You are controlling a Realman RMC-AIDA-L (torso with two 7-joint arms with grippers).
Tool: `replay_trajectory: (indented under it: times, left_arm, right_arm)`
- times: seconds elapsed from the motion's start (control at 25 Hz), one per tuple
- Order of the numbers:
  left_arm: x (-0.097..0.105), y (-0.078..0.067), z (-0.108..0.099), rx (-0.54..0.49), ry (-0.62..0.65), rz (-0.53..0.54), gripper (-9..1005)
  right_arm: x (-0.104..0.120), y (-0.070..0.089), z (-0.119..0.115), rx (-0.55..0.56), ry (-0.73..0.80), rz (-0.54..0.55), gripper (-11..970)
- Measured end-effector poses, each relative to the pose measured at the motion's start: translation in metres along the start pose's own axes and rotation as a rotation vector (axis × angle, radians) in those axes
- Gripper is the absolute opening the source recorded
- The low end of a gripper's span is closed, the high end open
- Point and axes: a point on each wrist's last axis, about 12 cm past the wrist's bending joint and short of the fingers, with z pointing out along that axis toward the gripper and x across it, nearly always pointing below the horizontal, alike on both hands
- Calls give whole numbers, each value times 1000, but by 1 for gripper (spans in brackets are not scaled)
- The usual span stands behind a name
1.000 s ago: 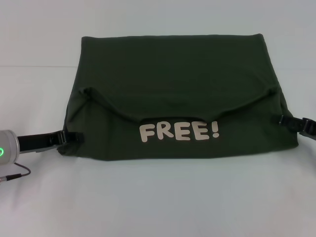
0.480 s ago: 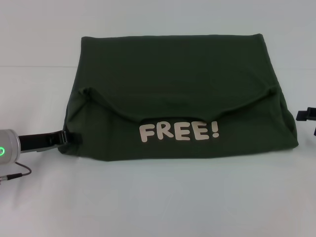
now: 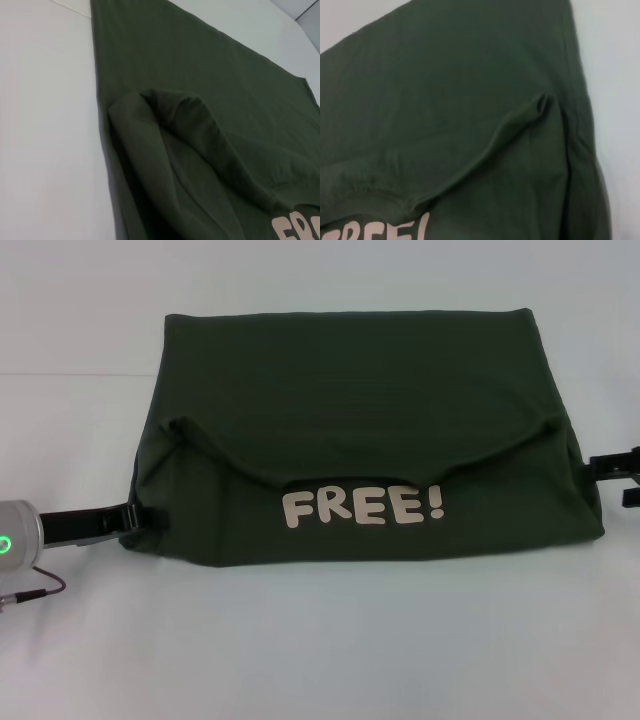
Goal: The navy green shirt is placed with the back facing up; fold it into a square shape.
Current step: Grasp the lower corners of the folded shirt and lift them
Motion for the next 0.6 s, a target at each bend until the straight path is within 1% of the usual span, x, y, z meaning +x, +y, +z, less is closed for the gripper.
replay_trajectory:
  times: [0.16,0.4,0.6]
  left_arm:
    - [-1,-1,0,1,-1,5,49]
    - [-3,-1,0,-2,-2,11,49]
    - [-3,-1,1,-3,-3,14,48]
  right_arm:
    - [0,8,7,0,12,-19,915]
    - [8,9,17,5,26,-25,911]
    - [14,14,26,0,38,-32,908]
